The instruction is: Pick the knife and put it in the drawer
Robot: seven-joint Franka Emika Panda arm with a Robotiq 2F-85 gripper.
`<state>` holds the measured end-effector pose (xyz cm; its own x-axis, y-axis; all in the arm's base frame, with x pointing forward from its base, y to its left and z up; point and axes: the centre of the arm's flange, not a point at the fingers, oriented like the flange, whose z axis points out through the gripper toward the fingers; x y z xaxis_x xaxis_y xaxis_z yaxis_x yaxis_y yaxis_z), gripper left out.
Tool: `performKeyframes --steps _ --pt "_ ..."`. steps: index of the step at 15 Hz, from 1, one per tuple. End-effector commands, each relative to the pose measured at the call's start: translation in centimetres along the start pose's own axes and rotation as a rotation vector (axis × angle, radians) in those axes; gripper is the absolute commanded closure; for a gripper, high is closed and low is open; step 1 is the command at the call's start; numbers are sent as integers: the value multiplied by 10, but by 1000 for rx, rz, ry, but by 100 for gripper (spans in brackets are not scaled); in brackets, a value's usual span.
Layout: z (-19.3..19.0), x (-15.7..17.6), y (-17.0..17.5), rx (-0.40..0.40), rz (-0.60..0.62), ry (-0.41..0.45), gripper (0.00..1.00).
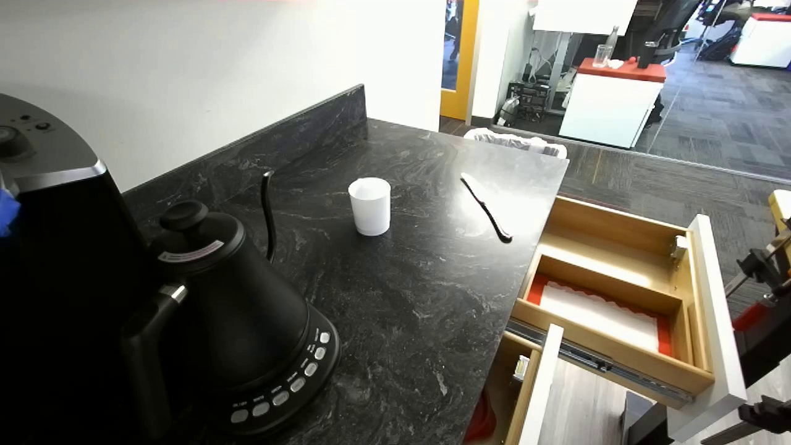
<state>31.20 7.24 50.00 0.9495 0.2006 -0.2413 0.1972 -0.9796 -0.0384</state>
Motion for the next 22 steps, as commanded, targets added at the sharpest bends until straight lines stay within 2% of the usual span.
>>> performKeyframes --steps 1,17,22 --pt "0 0 0 0 0 0 0" --pt "2 1 0 -2 1 -8 0" --pt "11 30 29 3 42 -23 0"
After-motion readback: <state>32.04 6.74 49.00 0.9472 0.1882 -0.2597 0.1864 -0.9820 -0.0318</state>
